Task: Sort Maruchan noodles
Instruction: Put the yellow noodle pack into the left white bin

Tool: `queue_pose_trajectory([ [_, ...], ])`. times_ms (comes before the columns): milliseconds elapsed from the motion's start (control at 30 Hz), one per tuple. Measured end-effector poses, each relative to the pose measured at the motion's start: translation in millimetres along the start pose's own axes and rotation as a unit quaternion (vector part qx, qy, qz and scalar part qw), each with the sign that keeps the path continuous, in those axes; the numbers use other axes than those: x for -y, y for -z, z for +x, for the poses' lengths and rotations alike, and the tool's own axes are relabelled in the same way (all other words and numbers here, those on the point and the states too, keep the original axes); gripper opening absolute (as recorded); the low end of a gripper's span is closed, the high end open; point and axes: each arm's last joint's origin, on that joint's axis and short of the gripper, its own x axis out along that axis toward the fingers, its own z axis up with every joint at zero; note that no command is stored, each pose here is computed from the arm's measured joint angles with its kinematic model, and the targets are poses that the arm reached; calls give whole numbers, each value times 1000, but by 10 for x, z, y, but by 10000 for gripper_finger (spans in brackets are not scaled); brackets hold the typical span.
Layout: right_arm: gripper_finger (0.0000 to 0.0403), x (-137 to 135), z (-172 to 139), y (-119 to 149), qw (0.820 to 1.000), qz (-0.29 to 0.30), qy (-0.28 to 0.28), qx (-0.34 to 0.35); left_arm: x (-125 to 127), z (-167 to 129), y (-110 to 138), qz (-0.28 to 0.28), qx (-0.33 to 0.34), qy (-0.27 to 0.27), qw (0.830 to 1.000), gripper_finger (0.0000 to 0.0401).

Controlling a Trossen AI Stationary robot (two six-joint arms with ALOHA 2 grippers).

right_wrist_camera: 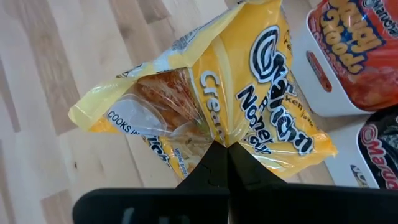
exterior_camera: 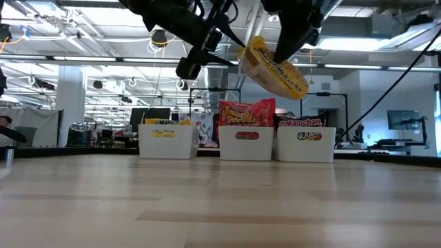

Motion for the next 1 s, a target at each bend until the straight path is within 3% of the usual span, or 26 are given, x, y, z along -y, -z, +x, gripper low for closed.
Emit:
queue_pose_trajectory([
  [667,1,42,18,-106,999,3,-17,32,37,3,12,4,-22,27,999,176],
  [1000,1,80,-152,-298,997,8,-28,67,53,11,36,13,-24,30,999,176],
])
